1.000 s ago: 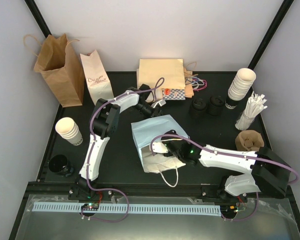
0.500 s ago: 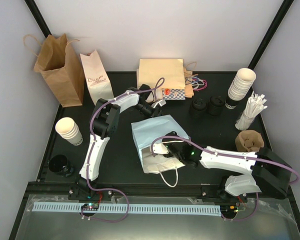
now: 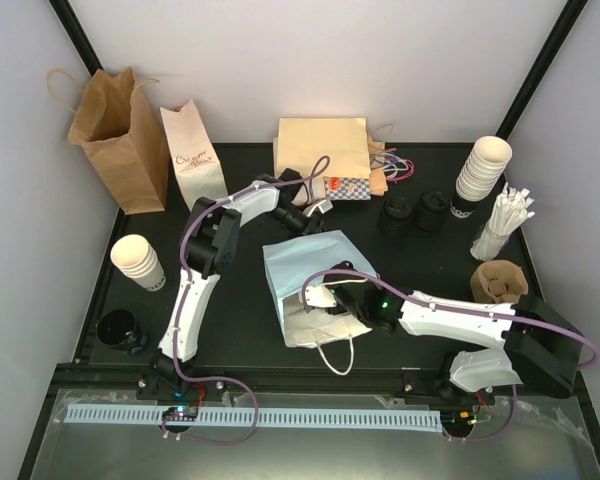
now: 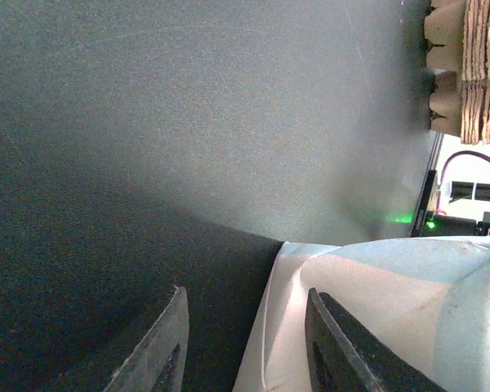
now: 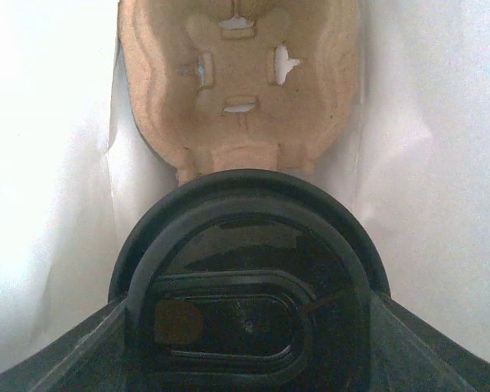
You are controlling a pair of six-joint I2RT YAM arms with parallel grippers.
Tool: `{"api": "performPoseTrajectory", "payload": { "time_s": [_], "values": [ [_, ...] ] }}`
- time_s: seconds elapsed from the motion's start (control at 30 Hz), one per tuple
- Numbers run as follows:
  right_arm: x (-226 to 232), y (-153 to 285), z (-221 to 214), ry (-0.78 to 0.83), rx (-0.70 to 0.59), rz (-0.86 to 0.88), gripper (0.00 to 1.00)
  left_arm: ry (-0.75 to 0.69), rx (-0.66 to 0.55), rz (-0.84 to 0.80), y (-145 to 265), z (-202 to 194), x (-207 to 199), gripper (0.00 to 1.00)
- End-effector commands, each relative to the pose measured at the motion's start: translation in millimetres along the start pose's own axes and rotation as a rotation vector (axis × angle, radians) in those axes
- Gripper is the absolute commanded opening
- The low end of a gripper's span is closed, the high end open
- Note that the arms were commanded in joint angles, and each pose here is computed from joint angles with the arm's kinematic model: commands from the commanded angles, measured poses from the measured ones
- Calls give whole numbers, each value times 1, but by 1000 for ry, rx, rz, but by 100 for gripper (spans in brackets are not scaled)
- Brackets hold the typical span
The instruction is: Pack the takeout coffee
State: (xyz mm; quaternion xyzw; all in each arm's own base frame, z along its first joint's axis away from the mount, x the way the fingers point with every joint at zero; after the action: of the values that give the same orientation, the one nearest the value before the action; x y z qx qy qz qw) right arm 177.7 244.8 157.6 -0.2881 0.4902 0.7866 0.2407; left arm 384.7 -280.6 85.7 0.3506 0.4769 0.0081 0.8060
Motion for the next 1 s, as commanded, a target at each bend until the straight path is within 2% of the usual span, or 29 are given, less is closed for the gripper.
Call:
{"api": "performPoseTrajectory", "payload": {
  "time_s": [0.0, 0.6, 0.97],
  "values": [
    [38, -12, -32, 44, 126, 204, 36, 38, 129, -134, -33, -18, -39, 42],
    [33, -23, -45, 139, 212, 19, 35, 43, 130, -129, -33, -18, -39, 42],
    [32, -15, -46, 142, 250, 80, 33, 41, 130, -126, -33, -17, -39, 42]
  ]
}}
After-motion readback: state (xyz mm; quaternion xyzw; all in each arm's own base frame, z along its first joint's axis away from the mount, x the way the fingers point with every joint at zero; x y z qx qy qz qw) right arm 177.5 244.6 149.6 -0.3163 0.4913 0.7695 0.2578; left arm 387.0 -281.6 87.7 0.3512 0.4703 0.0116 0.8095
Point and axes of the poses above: each gripper's point midway between its finger pads, its own y axis back along the fingers, its own x axis along the line the jaws close on, z = x × y, the point moved 8 cm from there along y, back along the fingers, and after that the axes turned 10 degrees about -y, right-handed, at the moved point
